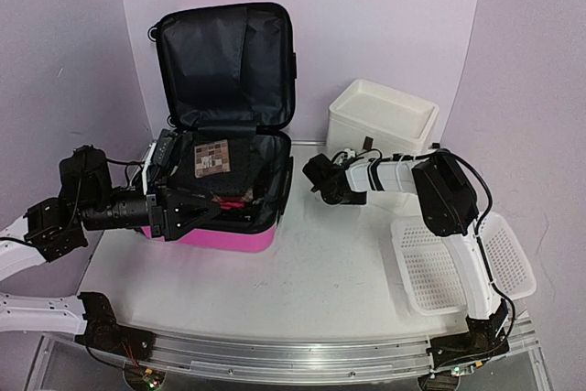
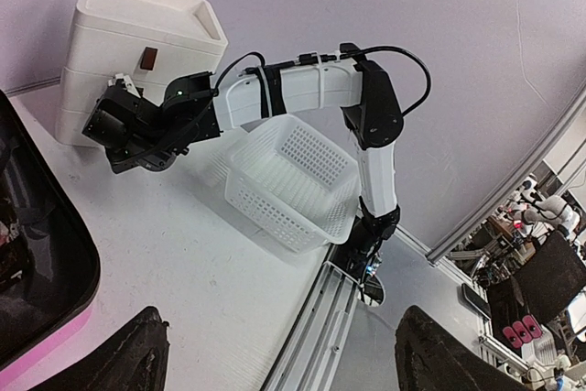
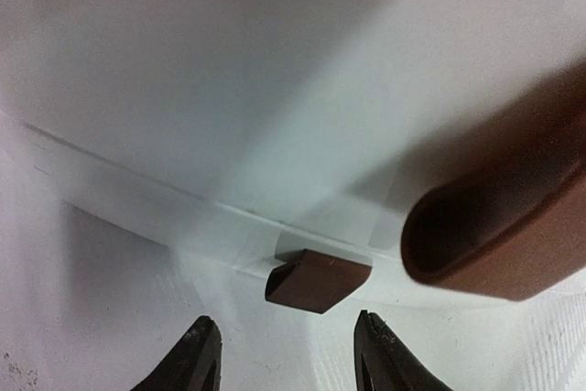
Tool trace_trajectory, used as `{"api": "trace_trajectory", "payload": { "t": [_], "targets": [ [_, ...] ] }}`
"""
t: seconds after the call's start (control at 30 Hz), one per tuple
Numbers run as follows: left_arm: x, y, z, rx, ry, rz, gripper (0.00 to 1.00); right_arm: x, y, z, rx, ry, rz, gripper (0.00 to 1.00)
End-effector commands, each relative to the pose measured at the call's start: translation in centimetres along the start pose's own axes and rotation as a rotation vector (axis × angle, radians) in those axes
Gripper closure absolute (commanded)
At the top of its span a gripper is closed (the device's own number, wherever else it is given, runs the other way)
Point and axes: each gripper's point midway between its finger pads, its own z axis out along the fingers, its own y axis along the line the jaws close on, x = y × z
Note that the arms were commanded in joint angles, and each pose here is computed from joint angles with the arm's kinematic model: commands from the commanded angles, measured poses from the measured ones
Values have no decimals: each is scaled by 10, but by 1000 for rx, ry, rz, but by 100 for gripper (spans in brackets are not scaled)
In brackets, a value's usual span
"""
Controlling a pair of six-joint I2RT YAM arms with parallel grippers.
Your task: Open, take out, and arrange the luggage
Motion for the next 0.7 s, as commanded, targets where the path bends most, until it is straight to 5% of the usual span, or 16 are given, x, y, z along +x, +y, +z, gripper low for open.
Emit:
{"api": "trace_trajectory", "payload": {
  "t": [0.0,0.17,0.4,0.67],
  "targets": [
    [-10,-6,-3,8,-34,33,14,-30,-8,8,69,-109,8,50],
    [-10,-6,-2,9,-28,33,14,-36,-8,8,73,-125,12,62],
    [-10,-5,-2,8,-25,29,14,-34,-5,12,46,-103,25,98],
    [-9,-3,1,0,-15,31,14,-27,4,-10,-85,-30,57,100]
  ]
}}
